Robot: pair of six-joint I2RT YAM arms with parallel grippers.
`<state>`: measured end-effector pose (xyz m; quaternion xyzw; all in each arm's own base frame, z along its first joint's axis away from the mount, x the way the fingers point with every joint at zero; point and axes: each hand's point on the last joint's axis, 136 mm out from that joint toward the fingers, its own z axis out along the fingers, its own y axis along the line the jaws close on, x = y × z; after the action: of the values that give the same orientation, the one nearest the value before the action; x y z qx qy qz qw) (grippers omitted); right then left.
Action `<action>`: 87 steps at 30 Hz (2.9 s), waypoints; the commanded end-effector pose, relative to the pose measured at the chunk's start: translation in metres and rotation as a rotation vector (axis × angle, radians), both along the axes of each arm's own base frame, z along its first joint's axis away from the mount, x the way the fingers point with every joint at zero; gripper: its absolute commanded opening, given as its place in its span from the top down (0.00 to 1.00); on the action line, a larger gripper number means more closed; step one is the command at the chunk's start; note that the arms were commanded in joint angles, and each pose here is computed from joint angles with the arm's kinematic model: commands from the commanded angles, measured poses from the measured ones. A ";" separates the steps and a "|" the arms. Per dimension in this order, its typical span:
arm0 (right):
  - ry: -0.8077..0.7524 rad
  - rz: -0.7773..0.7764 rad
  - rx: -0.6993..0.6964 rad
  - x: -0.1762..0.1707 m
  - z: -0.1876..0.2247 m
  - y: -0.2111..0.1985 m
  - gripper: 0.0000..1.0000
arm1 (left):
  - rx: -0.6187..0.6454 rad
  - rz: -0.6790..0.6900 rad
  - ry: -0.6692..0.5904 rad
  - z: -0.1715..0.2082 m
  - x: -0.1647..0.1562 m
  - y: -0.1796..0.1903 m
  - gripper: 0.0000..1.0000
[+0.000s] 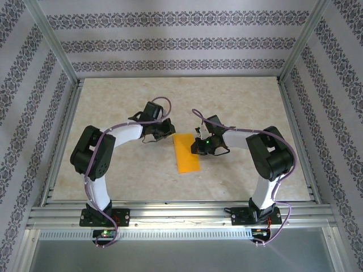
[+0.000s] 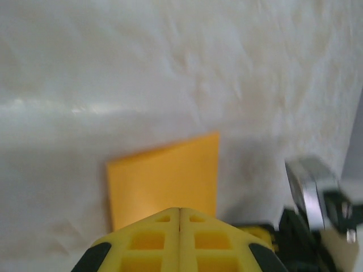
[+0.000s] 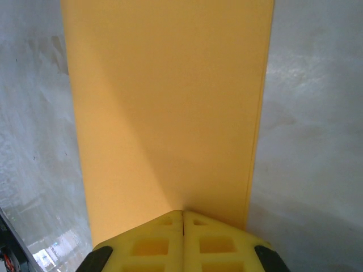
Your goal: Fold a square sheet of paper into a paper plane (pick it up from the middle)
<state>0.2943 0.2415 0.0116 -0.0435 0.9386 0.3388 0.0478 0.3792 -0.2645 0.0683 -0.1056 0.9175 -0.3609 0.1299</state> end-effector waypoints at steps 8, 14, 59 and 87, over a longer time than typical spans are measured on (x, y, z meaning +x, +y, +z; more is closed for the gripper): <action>0.198 -0.033 -0.264 -0.049 -0.056 -0.054 1.00 | -0.050 -0.090 0.021 -0.035 -0.046 -0.018 0.97; 0.196 -0.033 -0.261 -0.049 -0.055 -0.053 1.00 | 0.055 -0.105 0.051 -0.057 -0.061 0.000 0.96; 0.086 0.006 -0.126 -0.026 -0.010 -0.026 0.95 | -0.057 -0.151 0.014 -0.025 -0.102 -0.025 0.94; 0.181 -0.293 -0.007 -0.074 0.037 -0.046 0.69 | -0.054 -0.092 0.027 -0.049 -0.015 -0.027 0.93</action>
<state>0.2303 0.1930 0.0558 0.0869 0.9426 0.3194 0.0448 0.3649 -0.2945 0.0247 -0.0777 0.9122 -0.3901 0.0988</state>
